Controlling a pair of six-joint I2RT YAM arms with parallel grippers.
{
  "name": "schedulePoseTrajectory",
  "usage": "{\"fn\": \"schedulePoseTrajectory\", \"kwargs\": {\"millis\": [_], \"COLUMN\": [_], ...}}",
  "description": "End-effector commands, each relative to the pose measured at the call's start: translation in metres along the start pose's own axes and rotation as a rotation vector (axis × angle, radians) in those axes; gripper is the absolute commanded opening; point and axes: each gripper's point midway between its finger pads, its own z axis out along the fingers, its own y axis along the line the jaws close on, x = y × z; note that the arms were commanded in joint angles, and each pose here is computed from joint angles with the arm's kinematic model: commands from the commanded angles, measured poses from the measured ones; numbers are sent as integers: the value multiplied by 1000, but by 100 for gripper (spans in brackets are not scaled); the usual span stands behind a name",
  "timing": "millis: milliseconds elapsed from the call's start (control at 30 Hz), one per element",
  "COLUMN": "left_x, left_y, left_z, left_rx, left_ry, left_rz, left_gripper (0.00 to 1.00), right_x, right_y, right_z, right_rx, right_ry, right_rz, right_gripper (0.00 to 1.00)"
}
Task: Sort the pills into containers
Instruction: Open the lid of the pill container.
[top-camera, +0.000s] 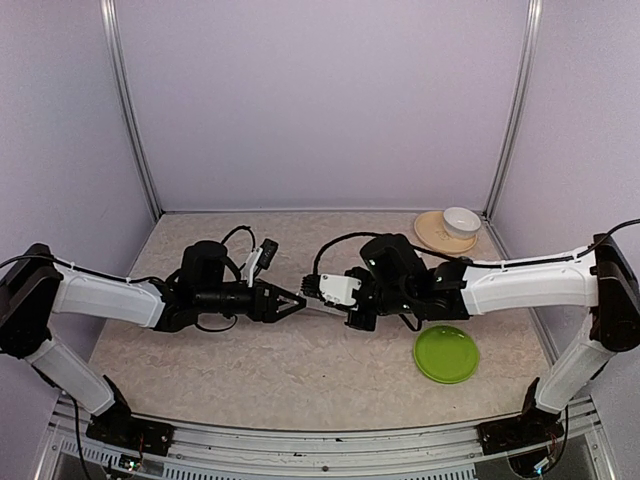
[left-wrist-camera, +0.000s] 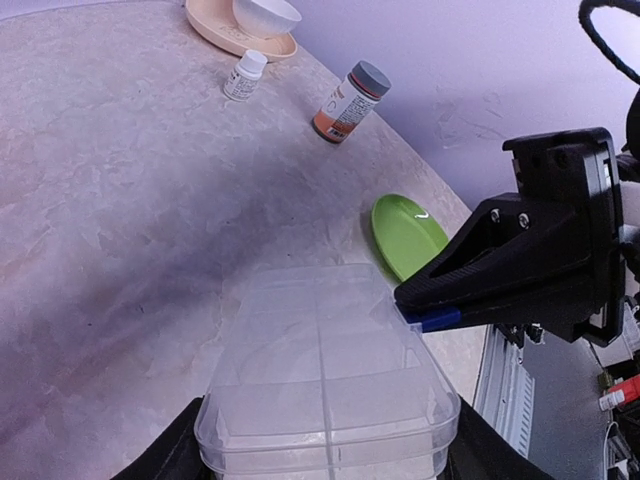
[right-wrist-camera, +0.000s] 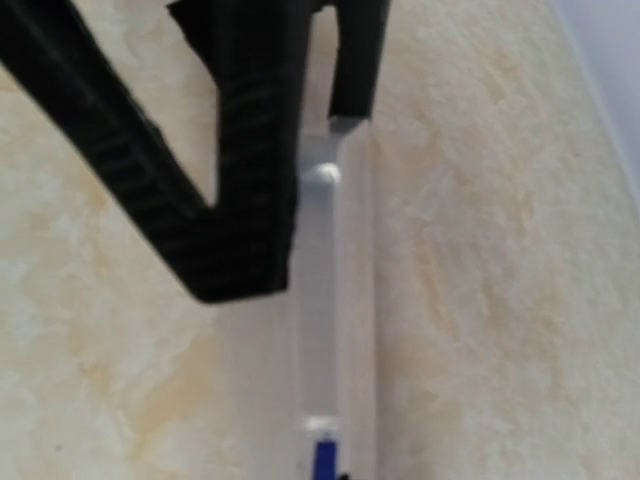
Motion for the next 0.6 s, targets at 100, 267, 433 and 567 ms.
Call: {"fn": "schedulePoseTrajectory", "kwargs": {"millis": [100,267,433,567], "left_x": [4,5,7,8], "left_y": [1,2,3,4], "left_z": [-1,-2,-3,-5], "left_rx": [-38,-52,-68,-81], "left_ry": [36,42,49,42], "left_rz": [99,130,162,172], "left_gripper": [63,63,67,76], "right_x": [-22,-23,-21,-18], "right_y": [-1,0,2,0], "right_z": [-9,-9,-7,-6], "right_rx": [-150,-202,-237,-235], "right_ry": [-52,-44,-14,7], "right_rz": [84,99,105,107], "right_gripper": [0,0,0,0]}}
